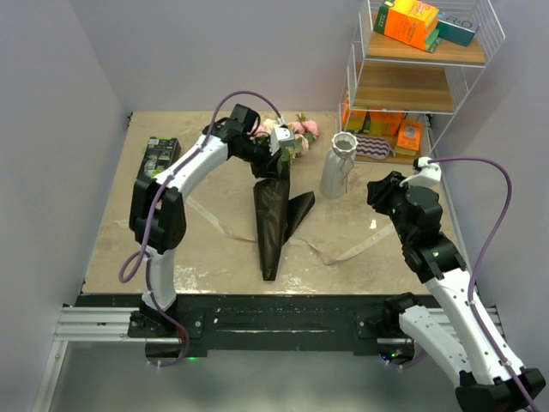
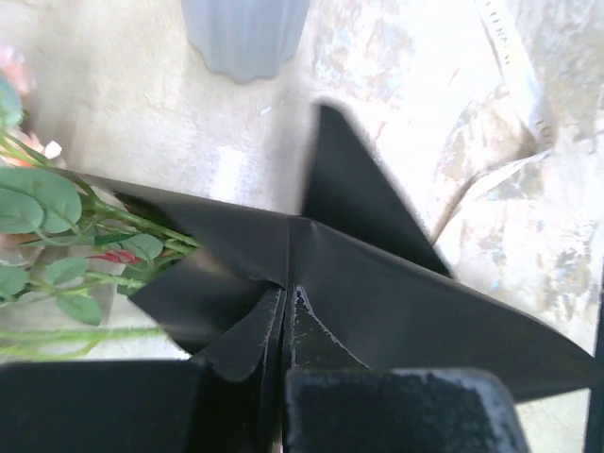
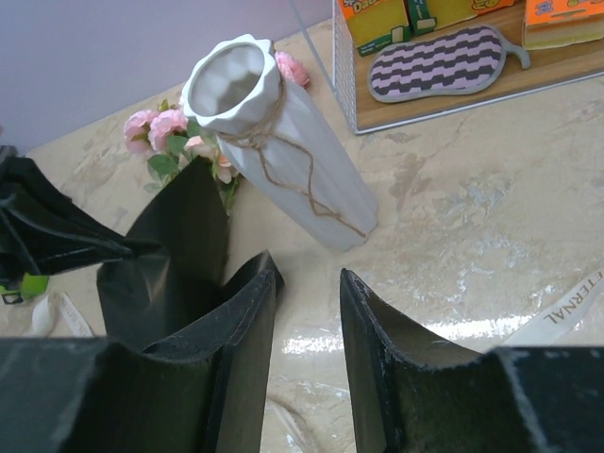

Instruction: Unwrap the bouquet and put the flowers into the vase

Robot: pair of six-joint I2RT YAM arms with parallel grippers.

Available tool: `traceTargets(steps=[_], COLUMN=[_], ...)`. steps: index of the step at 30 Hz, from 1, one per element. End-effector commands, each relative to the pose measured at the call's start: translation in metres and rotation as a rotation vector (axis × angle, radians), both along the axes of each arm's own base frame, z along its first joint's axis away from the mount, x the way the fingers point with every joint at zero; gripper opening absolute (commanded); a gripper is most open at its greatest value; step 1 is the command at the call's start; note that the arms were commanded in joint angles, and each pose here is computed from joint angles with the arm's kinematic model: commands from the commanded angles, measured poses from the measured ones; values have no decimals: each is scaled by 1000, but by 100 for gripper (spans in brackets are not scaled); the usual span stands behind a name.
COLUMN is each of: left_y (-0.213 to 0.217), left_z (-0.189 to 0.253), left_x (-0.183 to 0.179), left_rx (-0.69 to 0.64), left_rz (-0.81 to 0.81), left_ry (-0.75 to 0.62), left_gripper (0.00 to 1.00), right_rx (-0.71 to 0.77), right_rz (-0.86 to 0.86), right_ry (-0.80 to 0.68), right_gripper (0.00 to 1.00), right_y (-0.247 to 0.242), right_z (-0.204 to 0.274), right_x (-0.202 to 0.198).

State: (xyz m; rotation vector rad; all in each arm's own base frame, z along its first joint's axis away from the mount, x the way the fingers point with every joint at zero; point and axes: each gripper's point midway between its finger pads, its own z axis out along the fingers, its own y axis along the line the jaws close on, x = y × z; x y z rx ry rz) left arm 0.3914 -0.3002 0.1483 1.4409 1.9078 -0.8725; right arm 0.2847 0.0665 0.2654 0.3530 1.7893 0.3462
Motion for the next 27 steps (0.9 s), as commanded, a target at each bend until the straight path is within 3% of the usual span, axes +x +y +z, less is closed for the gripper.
traceTargets(steps=[1, 9, 11, 12, 13, 15, 17, 21, 27], left_y=[10, 23, 24, 25, 25, 27, 29, 38, 61], left_z=[69, 93, 101, 106, 109, 117, 117, 112, 80], left_x=[-21, -45, -48, -50, -52, -56, -59, -58, -39], left_rx=[-33, -56, -59, -64, -66, -76, -73, -44, -52], left_rz=[-10, 23, 26, 28, 32, 35, 45, 96, 110], left_ry=[-92, -126, -125, -130, -127, -137, -131, -148, -149], left_gripper=[0, 2, 10, 17, 44, 78, 93, 99, 99], right_rx=[25, 40, 43, 45, 43, 45, 44, 44, 44], right_rz=[33, 45, 46, 49, 46, 44, 45, 49, 68], right_ry=[-58, -58, -55, -54, -56, -56, -59, -57, -61], right_gripper=[38, 38, 38, 38, 38, 40, 42, 45, 50], right_y=[5, 8, 8, 9, 8, 7, 6, 7, 10], right_z=[17, 16, 16, 17, 17, 18, 19, 19, 23], right_x=[-2, -2, -3, -3, -5, -6, -8, -10, -10])
